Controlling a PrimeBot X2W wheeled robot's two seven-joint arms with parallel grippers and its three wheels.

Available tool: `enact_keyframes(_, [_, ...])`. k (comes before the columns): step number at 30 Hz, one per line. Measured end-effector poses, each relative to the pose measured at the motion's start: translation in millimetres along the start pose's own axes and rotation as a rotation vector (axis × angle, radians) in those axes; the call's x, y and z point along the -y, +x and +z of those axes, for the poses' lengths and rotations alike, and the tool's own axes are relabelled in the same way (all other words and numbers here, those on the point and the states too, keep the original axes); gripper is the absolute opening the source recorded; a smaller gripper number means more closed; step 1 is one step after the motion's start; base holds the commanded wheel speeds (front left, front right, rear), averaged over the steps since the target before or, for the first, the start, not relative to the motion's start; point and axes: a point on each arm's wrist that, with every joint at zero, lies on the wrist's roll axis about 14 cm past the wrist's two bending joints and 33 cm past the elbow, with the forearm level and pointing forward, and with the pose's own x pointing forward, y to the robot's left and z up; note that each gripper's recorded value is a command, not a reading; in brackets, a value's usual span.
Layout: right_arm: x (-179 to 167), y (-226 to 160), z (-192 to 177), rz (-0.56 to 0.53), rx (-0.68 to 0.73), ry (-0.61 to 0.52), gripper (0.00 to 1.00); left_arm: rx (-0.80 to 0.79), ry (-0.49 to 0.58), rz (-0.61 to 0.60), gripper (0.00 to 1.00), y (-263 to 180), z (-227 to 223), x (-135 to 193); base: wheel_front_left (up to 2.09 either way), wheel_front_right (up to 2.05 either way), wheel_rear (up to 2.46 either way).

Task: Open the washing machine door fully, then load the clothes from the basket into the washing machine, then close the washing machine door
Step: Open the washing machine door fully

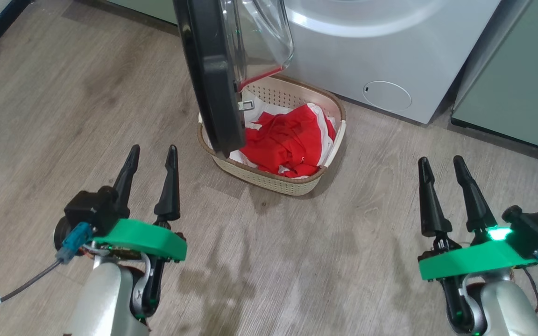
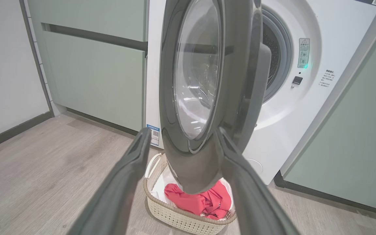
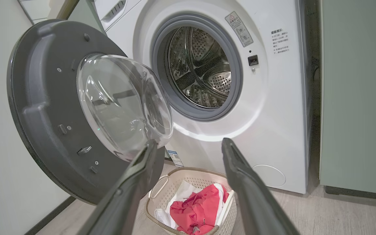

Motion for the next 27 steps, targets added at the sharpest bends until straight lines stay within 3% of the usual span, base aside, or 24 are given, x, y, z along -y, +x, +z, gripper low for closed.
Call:
enact_keyframes(4, [-1,0,-3,0.011,-0.013,-0.054,1.00,-0.007,0.001,0.002,1.00,-1,-2,0,0.00,0.00,0.00])
enact_keyframes(12, [0,0,-4,0.010,-0.016,-0.056,1.00,-0.013,0.000,-0.001,1.00,-1,-4,0,0.00,0.00,0.00])
enact_keyframes(13, [0,-1,-4,0.009,-0.017,-0.056,1.00,-0.017,-0.003,-0.002,0.00,-1,-5,1,0.00,0.00,0.00])
enact_keyframes(22, [3,-3,-7,-0.002,-0.026,-0.053,1.00,0.016,-0.058,0.003,0.00,3,5,0,0.00,0.00,0.00])
enact_keyframes(27, [5,-3,-7,-0.008,-0.026,-0.053,1.00,0.179,-0.172,0.015,0.00,24,57,-5,0.00,0.00,0.00])
